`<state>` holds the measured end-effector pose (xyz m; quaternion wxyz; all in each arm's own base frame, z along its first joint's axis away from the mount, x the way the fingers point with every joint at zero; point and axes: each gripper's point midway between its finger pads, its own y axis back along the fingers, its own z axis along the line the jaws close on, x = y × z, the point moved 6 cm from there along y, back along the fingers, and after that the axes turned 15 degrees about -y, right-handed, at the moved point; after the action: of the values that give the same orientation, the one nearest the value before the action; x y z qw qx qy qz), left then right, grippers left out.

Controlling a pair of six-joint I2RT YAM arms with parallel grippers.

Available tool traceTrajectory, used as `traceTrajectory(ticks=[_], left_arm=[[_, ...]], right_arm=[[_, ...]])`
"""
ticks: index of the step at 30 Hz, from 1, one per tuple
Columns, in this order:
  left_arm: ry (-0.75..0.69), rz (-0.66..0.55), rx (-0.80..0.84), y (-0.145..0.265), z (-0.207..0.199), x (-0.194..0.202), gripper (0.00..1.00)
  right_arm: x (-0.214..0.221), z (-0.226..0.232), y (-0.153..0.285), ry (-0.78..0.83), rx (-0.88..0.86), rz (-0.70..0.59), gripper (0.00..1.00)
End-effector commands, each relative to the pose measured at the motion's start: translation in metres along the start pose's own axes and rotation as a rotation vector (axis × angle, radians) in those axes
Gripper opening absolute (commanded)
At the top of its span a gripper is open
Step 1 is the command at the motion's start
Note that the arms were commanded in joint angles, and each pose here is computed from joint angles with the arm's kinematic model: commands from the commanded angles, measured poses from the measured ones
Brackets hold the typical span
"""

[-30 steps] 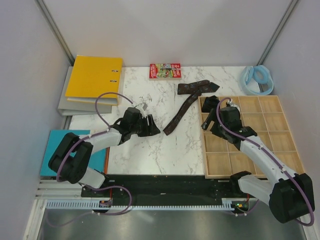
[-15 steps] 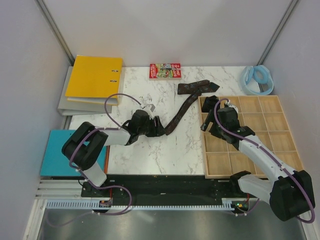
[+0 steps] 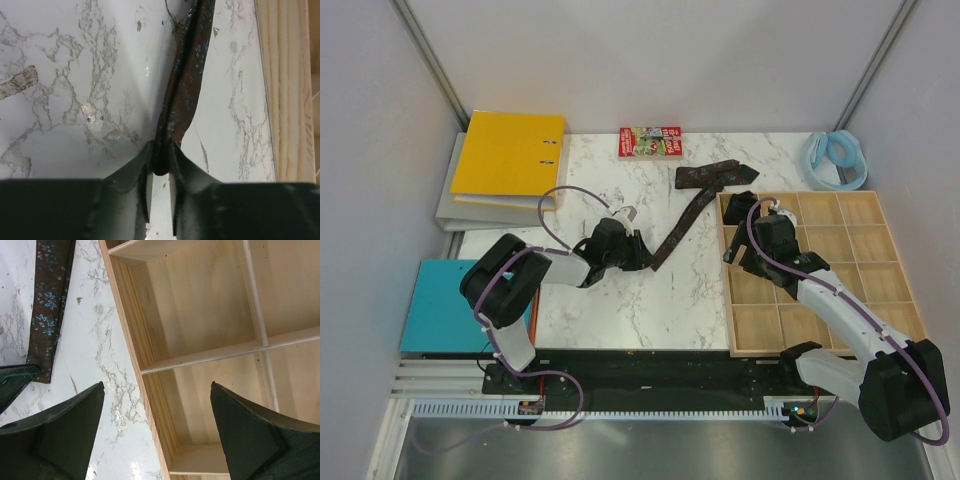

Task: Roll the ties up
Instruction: Flatten out the tie at the center of the board.

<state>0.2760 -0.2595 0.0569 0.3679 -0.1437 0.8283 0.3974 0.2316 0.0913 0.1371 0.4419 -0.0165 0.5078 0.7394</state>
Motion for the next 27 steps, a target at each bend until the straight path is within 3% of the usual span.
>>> traceTrajectory(ticks=[1, 2, 7, 11, 18, 20, 25, 27], left_arm=[[0.013, 0.036, 0.003, -0.006, -0.003, 0.005, 0.07], [0.02, 0.03, 0.004, -0.004, -0.005, 0.001, 0.02], [0.095, 0.061, -0.058, 0.025, -0.016, -0.03, 0.02], [0.197, 0.016, -0.086, 0.068, -0.018, -0.062, 0.02], [0.346, -0.169, -0.111, 0.161, -0.002, -0.113, 0.02], [0.382, -0.158, -0.151, 0.178, 0.004, -0.114, 0.02], [0.438, -0.294, -0.188, 0.231, 0.024, -0.131, 0.02], [0.458, -0.294, -0.229, 0.241, 0.03, -0.132, 0.02]], right_arm=[[-0.005, 0.003, 0.0, 0.018, 0.004, -0.022, 0.95], [-0.004, 0.003, 0.0, 0.021, 0.001, -0.014, 0.95], [-0.005, 0.021, -0.002, 0.052, -0.051, 0.012, 0.94], [-0.007, 0.05, -0.005, 0.053, -0.093, 0.045, 0.95], [-0.017, 0.119, -0.014, -0.011, -0.203, 0.064, 0.95], [-0.012, 0.126, -0.026, -0.012, -0.174, 0.083, 0.95], [-0.011, 0.151, -0.053, -0.004, -0.134, 0.102, 0.95], [-0.018, 0.167, -0.061, -0.009, -0.14, 0.088, 0.94]])
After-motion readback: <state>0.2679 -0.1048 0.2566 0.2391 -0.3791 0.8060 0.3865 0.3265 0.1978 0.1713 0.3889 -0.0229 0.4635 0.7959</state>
